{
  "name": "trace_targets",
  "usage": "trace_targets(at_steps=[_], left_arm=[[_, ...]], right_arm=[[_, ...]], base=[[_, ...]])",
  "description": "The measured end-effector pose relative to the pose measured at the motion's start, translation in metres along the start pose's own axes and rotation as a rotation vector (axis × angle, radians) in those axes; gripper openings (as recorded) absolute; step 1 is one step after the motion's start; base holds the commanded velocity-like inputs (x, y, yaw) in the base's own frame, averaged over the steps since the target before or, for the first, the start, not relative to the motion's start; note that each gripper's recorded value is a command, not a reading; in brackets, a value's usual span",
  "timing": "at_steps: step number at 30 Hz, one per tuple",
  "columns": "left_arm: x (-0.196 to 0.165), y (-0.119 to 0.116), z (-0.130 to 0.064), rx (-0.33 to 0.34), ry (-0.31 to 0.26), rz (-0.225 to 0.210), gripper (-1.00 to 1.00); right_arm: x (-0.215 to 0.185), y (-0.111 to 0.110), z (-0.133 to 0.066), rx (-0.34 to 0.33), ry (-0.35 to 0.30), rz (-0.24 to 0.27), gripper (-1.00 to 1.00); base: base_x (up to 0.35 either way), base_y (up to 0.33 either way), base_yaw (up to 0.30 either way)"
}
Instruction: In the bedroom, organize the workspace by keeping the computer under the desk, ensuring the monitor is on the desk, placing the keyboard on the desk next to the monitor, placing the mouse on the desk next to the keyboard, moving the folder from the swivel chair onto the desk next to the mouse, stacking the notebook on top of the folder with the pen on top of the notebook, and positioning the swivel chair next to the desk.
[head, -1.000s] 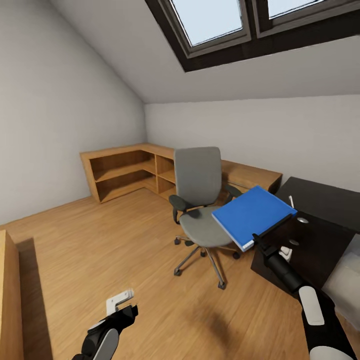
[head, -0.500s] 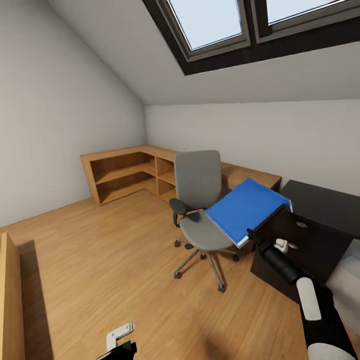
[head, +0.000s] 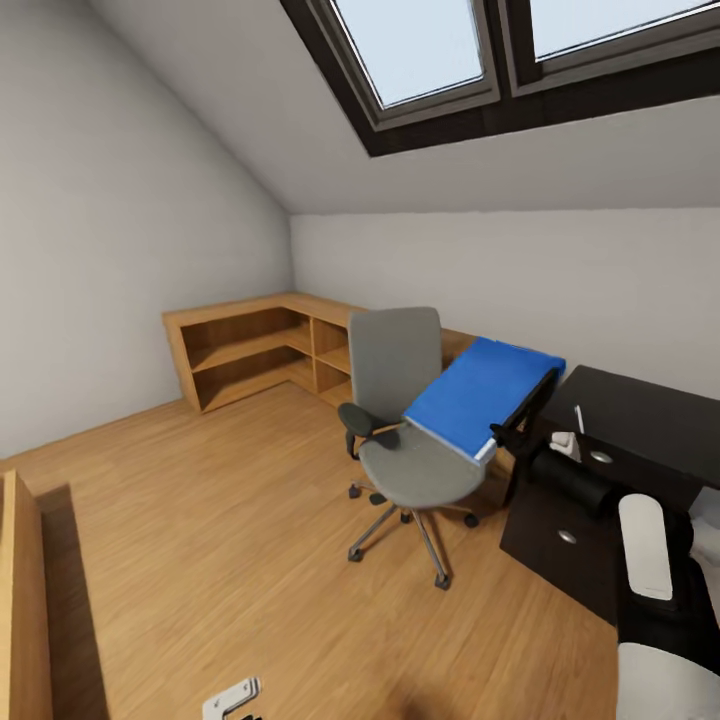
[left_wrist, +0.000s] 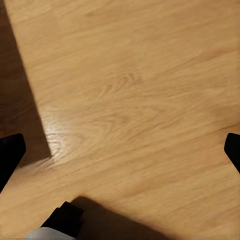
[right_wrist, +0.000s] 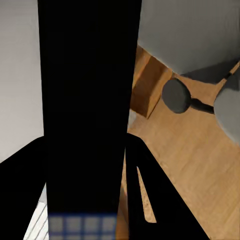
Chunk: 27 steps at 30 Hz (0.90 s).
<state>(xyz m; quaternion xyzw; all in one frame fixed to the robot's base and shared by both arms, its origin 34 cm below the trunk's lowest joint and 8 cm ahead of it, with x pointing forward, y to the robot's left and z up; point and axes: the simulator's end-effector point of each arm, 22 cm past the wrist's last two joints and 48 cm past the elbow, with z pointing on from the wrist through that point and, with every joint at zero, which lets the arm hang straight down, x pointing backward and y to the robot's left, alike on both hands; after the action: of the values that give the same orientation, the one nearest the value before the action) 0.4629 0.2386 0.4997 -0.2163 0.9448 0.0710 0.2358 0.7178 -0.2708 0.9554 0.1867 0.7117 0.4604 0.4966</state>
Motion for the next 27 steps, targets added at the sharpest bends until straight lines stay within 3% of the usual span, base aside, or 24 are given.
trace_targets(at_steps=[1, 4, 8, 12, 15, 22, 27], left_arm=[[-0.005, 0.008, 0.002, -0.022, -0.057, -0.012, 1.0], [-0.016, 0.009, -0.003, -0.03, -0.107, 0.005, 1.0], [-0.017, -0.003, -0.013, -0.012, -0.11, 0.023, 1.0], [-0.02, -0.004, -0.019, -0.011, -0.11, 0.025, 1.0], [-0.024, -0.003, -0.023, -0.013, -0.112, 0.025, 1.0], [-0.038, -0.001, -0.035, -0.015, -0.155, -0.002, 1.0], [-0.022, 0.012, -0.035, -0.046, -0.122, 0.022, 1.0]], right_arm=[[0.001, 0.018, 0.0, -0.127, -0.002, 0.1, -1.0], [0.005, 0.011, -0.006, -0.16, 0.0, 0.162, -1.0], [0.009, 0.009, -0.005, -0.201, 0.01, 0.231, -1.0], [0.009, 0.007, -0.007, -0.191, 0.0, 0.239, -1.0], [-0.002, -0.005, -0.006, -0.155, -0.065, 0.229, -1.0], [-0.01, 0.003, -0.007, -0.155, -0.069, 0.233, -1.0], [-0.018, 0.005, -0.008, -0.143, -0.077, 0.229, -1.0]], base=[[0.0, 0.0, 0.0], [0.0, 0.0, 0.0], [0.0, 0.0, 0.0], [0.0, 0.0, -0.049], [0.0, 0.0, -0.261], [0.0, 0.0, -0.299], [0.0, 0.0, -0.3]])
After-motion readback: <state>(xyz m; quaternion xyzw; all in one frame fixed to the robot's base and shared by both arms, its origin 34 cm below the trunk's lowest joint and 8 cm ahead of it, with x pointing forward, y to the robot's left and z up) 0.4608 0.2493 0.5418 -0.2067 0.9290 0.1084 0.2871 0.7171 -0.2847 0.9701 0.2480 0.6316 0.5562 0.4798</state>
